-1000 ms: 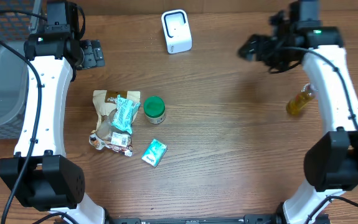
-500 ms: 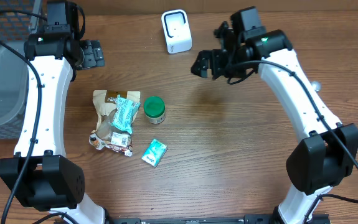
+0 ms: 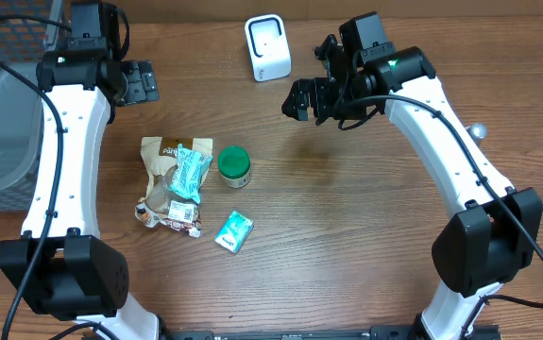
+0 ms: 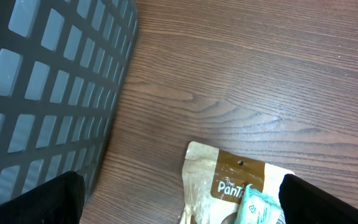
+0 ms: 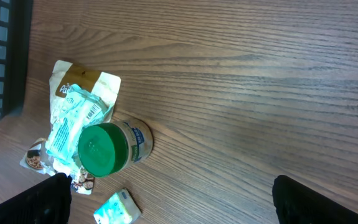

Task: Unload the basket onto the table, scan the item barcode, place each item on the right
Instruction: 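Release the bottle and move the right gripper back toward the jar, then lower the right gripper over the green-lidded jar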

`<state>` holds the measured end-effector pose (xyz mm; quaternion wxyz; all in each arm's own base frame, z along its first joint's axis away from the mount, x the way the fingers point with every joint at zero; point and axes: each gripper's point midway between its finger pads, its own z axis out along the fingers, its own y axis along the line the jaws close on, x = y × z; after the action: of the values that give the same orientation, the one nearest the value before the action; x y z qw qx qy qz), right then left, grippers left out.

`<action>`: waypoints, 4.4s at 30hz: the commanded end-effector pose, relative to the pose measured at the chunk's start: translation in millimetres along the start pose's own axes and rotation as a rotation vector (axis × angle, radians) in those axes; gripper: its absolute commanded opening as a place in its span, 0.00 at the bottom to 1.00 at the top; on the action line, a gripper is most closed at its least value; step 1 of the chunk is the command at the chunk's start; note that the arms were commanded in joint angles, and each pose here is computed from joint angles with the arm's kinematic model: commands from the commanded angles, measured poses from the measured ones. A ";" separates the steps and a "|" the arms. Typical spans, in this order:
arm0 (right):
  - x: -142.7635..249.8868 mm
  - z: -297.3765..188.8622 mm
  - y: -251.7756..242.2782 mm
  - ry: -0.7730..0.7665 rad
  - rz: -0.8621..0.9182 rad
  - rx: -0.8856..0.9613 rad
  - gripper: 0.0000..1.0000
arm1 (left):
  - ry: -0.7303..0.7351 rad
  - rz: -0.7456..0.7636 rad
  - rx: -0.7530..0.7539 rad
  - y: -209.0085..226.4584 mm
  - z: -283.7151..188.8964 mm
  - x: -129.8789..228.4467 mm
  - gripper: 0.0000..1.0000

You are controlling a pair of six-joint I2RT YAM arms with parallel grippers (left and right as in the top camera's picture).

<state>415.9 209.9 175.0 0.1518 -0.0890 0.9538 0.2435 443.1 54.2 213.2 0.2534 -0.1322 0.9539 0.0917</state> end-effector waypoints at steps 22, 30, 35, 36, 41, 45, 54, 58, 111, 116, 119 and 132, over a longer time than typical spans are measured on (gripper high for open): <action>-2.0 0.5 -1.4 -0.004 0.002 -0.004 1.00 | -0.035 0.008 0.000 1.2 -10.9 -8.0 1.00; -2.9 0.5 -1.1 -0.007 0.001 -0.005 1.00 | -0.035 0.008 0.000 1.2 -10.9 -8.0 1.00; -4.0 0.5 -0.6 -0.012 -0.001 -0.008 1.00 | -0.035 0.008 0.000 1.2 -10.9 -8.0 0.99; -4.0 0.4 -0.3 -0.011 -0.001 -0.009 1.00 | -0.035 0.008 0.000 1.2 -10.9 -8.0 0.99; 2.1 0.7 0.7 0.014 0.008 -0.015 1.00 | -0.035 0.008 0.000 1.2 -10.9 -8.0 0.99; 13.6 0.3 4.2 0.061 0.026 -0.036 1.00 | -0.035 0.008 0.000 1.2 -10.9 -8.0 0.99; 36.8 7.8 25.7 0.142 0.111 -0.033 1.00 | -0.035 0.008 0.000 1.2 -10.9 -8.0 1.00; 40.4 18.5 47.4 0.127 0.144 -0.005 1.00 | -0.035 0.008 0.000 1.2 -10.9 -8.0 1.00; 87.9 134.4 87.2 -0.063 -0.002 0.486 0.71 | -0.035 0.008 0.000 1.2 -10.9 -8.0 1.00; 86.9 124.3 70.3 -0.082 -0.021 0.585 0.66 | -0.035 0.008 0.000 1.2 -10.9 -8.0 1.00; 87.6 123.9 69.7 -0.079 -0.021 0.588 0.66 | -0.035 0.008 0.000 1.2 -10.9 -8.0 1.00; 80.8 127.2 76.0 -0.108 -0.018 0.558 1.00 | -0.035 0.008 0.000 1.2 -10.9 -8.0 1.00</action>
<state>349.1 332.7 80.7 0.2203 -0.0413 0.9744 -0.0162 443.1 54.2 213.2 0.2534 -0.1322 0.9539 0.0917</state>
